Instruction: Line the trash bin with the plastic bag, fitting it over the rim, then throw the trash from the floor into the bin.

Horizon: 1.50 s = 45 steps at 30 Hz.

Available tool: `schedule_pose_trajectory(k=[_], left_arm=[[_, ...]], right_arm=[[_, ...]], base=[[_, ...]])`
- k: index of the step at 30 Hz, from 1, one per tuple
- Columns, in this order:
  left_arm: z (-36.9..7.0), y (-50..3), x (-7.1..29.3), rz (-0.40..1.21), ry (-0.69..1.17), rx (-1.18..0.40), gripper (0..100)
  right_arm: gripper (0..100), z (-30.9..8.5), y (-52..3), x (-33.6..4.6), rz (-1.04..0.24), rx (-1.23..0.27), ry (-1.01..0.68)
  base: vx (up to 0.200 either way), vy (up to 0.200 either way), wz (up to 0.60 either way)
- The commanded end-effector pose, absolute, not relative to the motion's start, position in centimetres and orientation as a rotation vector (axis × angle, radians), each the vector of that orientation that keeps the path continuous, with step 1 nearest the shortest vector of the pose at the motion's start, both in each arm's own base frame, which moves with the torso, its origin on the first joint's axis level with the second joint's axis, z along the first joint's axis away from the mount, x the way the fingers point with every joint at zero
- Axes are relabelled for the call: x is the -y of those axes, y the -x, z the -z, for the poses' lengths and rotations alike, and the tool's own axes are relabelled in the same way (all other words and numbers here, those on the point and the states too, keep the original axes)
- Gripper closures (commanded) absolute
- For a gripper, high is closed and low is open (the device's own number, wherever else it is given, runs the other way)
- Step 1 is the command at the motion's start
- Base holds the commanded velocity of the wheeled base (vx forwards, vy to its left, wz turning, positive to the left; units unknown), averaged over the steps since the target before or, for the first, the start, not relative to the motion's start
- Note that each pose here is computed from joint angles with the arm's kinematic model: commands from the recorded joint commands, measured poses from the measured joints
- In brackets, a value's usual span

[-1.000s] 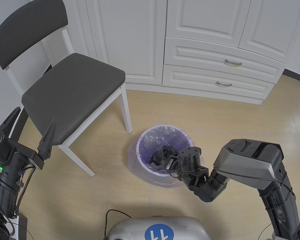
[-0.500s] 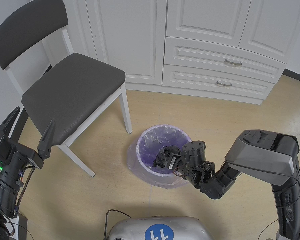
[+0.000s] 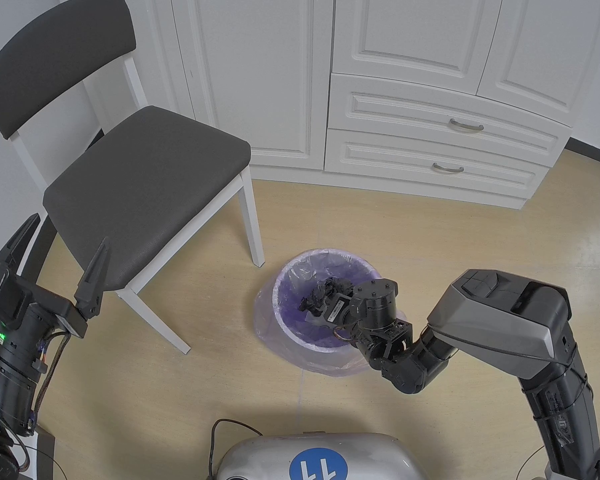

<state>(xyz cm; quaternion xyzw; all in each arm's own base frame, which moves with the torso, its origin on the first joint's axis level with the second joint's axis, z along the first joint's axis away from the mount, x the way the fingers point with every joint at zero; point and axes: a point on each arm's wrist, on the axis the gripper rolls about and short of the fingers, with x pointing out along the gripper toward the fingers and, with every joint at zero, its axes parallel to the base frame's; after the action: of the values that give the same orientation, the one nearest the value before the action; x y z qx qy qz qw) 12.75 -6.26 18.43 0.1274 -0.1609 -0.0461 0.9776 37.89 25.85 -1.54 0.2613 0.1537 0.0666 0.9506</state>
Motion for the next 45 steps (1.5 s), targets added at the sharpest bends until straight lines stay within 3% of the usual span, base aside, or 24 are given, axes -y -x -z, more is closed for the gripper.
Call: schedule_pose_trajectory(k=[1,16,17,21,34,38,45], left_arm=[[-18.4,-12.8,6.3,0.093,-0.257,0.324,0],[-18.4,-12.8,6.3,0.093,-0.257,0.324,0],[-18.4,-12.8,6.3,0.093,-0.257,0.324,0],[-18.4,-12.8,6.3,0.093,-0.257,0.324,0],[-18.4,-12.8,6.3,0.093,-0.258,0.322,0],[-18.4,-12.8,6.3,0.094,-0.259,0.321,0],[-18.4,-12.8,6.3,0.094,-0.259,0.321,0]], right_arm=[[100,1.7,-38.5,-25.2,-0.121,-0.284,-0.55],[100,2.9,-37.3,-25.5,-0.139,-0.329,-0.515],[0,3.0,-37.2,-25.6,-0.14,-0.331,-0.512],[0,2.5,-37.2,-25.6,-0.142,-0.32,-0.517],[0,-8.2,-34.5,-25.0,-0.247,-0.117,-0.641],[0,-8.2,-34.3,-24.8,-0.245,-0.128,-0.632],[0,-3.6,-36.9,-24.7,-0.204,-0.177,-0.642]], base=[[0.0,0.0,0.0],[0.0,0.0,0.0],[0.0,0.0,0.0],[0.0,0.0,0.0],[0.0,0.0,0.0],[0.0,0.0,0.0],[0.0,0.0,0.0]])
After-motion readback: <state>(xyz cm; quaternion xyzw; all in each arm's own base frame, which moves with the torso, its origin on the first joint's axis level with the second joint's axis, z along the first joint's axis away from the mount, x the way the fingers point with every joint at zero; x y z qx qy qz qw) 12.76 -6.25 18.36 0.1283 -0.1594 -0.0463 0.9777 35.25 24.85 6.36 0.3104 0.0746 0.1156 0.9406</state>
